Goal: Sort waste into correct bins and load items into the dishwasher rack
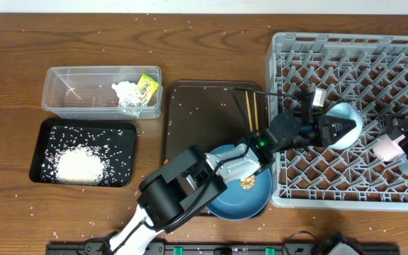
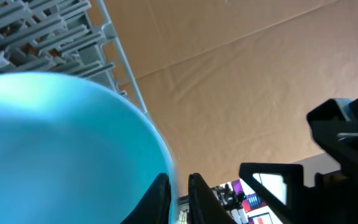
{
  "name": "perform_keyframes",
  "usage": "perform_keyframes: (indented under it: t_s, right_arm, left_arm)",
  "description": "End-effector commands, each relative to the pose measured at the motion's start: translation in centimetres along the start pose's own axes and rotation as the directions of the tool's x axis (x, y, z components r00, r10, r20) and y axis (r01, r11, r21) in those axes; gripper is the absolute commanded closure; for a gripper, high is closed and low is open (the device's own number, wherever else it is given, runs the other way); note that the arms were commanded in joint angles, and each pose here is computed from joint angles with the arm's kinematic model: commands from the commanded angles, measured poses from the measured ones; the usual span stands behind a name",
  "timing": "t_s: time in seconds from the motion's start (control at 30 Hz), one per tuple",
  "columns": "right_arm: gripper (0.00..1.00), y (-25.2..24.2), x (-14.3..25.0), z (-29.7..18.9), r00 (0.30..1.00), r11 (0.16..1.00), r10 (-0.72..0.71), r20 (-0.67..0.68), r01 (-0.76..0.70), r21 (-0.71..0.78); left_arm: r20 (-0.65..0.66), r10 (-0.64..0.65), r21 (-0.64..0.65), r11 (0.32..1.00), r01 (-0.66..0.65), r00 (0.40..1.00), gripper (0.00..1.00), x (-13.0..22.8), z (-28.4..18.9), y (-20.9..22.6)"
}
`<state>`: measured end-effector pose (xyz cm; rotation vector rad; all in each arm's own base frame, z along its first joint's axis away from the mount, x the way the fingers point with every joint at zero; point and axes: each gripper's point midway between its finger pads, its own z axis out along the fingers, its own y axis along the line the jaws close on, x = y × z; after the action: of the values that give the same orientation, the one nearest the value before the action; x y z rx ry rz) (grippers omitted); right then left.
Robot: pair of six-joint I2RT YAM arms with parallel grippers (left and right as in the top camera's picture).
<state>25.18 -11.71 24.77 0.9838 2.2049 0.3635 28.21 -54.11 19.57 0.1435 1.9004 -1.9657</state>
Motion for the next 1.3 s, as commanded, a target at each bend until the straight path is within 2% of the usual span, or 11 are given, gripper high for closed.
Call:
perform_keyframes:
  t_s: [0.0, 0.3, 0.4, 0.47, 0.5, 0.53, 0.63, 0.87, 1.0, 1.13, 1.27]
  right_arm:
    - [0.08, -0.1, 0.0, -0.1, 1.0, 1.0, -0.002, -0.001, 0.002, -0.004]
    - [0.08, -0.1, 0.0, -0.1, 1.0, 1.0, -0.002, -0.001, 0.002, -0.005]
    - [0.08, -0.1, 0.0, -0.1, 1.0, 1.0, -0.006, -0.003, 0.006, -0.005]
    - [0.08, 0.1, 0.2, -0.1, 0.999, 0.999, -0.032, -0.01, 0.032, -0.016]
    - [0.08, 0.2, 0.3, -0.1, 0.999, 0.999, -0.041, -0.015, 0.04, -0.021]
    - [0.08, 0.2, 0.5, -0.1, 0.999, 0.999, -0.042, -0.023, 0.041, -0.024]
    - [0.09, 0.3, 1.0, -0.1, 0.998, 0.999, -0.047, -0.043, 0.046, -0.027]
    - [0.12, 0.8, 2.7, 0.1, 0.99, 0.995, -0.092, -0.108, 0.089, -0.037]
    - [0.22, 0.9, 3.6, 0.2, 0.985, 0.994, -0.105, -0.139, 0.101, -0.036]
    - [0.38, -0.5, 4.6, 0.7, 0.979, 0.995, -0.079, -0.189, 0.09, 0.047]
    - [0.39, -3.0, 5.7, 2.2, 0.971, 0.984, 0.001, -0.238, 0.041, 0.172]
  left_arm:
    - [0.015, -0.003, -0.009, 1.0, 0.003, 1.0, 0.86, -0.3, 0.3, 0.8]
    - [0.048, 0.03, 0.051, 0.998, -0.033, 0.998, 0.84, -1.2, 0.2, -0.7]
    - [0.012, 0.116, 0.064, 0.991, -0.117, 0.993, 0.83, -1.3, -0.2, -0.7]
    - [-0.022, 0.171, 0.081, 0.982, -0.169, 0.985, 0.67, -1.5, -0.6, -0.8]
    - [-0.039, 0.189, 0.083, 0.979, -0.186, 0.981, 0.51, -1.7, -0.9, -0.6]
    - [-0.061, 0.202, 0.076, 0.977, -0.197, 0.978, 0.41, -2.1, -1.2, -0.4]
    - [-0.105, 0.209, 0.037, 0.978, -0.206, 0.972, 0.27, -3.3, -2.3, 0.5]
    - [-0.161, 0.273, -0.038, 0.958, -0.283, 0.948, 0.24, -6.6, -5.4, -0.4]
    - [-0.19, 0.364, -0.124, 0.912, -0.39, 0.912, 0.25, -8.3, -8.1, -2.4]
    - [-0.229, 0.43, -0.299, 0.823, -0.483, 0.873, 0.24, -9.8, -12.3, -3.6]
    - [-0.268, 0.461, -0.507, 0.679, -0.531, 0.846, 0.24, -11.2, -18.3, -4.6]
